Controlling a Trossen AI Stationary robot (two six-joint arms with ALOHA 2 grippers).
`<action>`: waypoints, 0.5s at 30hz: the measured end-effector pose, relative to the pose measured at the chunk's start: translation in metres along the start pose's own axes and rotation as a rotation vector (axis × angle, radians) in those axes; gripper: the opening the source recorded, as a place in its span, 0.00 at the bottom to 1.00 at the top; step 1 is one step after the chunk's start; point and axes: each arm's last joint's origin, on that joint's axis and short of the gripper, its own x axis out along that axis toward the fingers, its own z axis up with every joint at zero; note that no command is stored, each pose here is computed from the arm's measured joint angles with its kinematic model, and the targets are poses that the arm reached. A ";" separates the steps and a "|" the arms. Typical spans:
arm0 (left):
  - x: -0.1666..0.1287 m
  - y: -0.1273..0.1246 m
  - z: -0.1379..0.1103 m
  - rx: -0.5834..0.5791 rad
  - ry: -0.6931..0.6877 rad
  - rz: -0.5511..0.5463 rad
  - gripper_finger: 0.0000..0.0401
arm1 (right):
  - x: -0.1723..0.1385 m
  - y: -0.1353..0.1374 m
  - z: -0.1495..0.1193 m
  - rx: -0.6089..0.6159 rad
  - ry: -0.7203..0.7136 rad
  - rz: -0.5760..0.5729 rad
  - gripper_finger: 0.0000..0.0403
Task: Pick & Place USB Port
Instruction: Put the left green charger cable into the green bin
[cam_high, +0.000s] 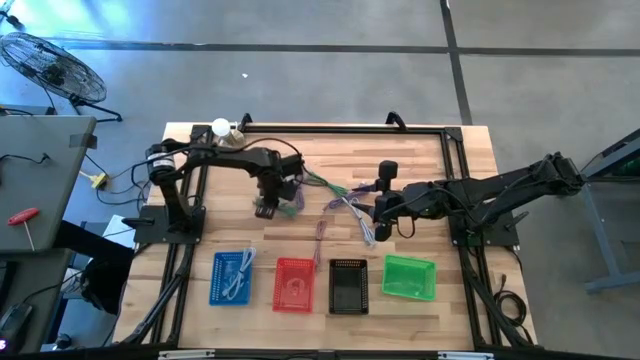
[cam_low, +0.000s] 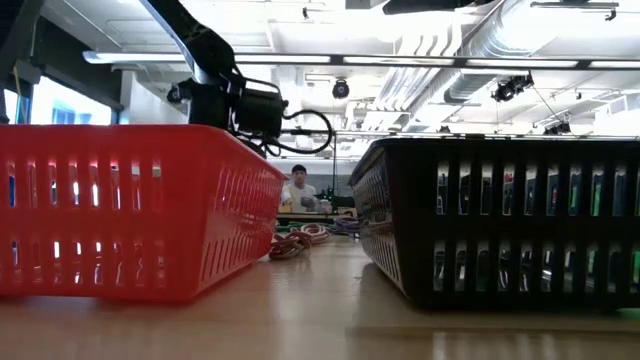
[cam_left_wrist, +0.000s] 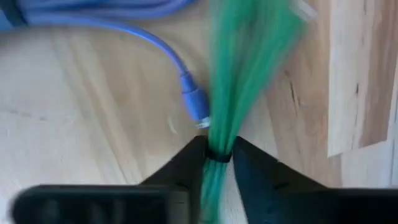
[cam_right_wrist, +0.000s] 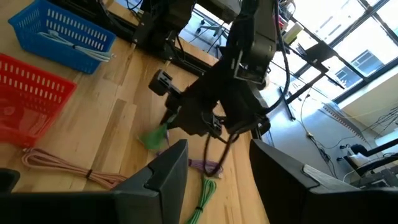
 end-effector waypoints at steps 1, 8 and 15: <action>0.000 0.002 -0.001 -0.018 -0.006 -0.013 0.11 | 0.000 0.000 0.000 0.005 0.000 0.000 0.41; -0.001 0.009 -0.006 -0.061 -0.059 -0.093 0.08 | 0.000 0.000 0.000 0.015 -0.004 0.008 0.41; 0.000 0.005 -0.004 -0.063 -0.105 -0.199 0.02 | 0.000 0.000 0.000 0.015 -0.004 0.007 0.41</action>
